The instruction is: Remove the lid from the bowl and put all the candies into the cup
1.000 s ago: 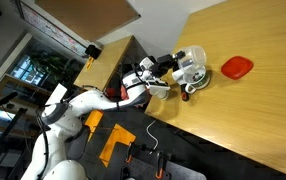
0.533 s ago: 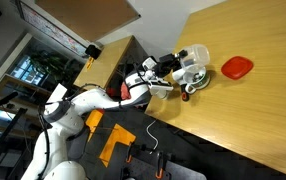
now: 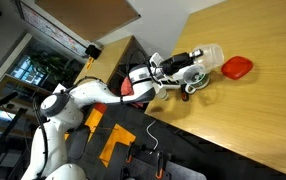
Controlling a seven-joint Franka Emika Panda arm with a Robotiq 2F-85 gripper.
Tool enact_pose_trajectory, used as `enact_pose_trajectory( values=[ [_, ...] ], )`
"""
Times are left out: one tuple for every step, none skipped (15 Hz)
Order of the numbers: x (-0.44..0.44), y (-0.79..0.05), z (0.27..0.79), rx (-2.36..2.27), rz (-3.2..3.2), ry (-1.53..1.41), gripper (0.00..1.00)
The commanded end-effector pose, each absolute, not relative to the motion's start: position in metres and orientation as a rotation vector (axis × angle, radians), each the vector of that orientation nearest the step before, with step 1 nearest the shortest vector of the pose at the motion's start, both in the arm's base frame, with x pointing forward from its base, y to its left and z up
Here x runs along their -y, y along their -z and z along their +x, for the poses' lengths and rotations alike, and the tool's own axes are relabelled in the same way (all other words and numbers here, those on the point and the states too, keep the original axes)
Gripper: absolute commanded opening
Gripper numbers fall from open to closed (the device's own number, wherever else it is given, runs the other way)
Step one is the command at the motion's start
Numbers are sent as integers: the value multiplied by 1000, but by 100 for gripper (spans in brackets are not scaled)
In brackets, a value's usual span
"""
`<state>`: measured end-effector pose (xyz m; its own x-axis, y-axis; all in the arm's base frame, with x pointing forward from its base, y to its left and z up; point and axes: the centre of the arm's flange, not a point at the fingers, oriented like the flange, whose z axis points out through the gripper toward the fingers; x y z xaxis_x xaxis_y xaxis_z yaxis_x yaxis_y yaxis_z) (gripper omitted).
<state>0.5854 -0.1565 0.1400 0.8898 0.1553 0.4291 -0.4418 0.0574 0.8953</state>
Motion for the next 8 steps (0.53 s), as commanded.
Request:
enact_pose_trajectory(
  values=[
    [177, -161, 581, 364, 1594, -495, 4],
    [183, -166, 579, 398, 1621, -502, 4],
    [190, -171, 578, 438, 1644, -510, 4],
    [197, -177, 576, 475, 1667, -518, 4],
    [201, -182, 574, 514, 1686, -527, 4],
    [205, -187, 572, 553, 1704, -536, 4],
    [208, -193, 571, 590, 1721, -549, 4],
    [210, -200, 569, 632, 1734, -565, 4]
  ],
)
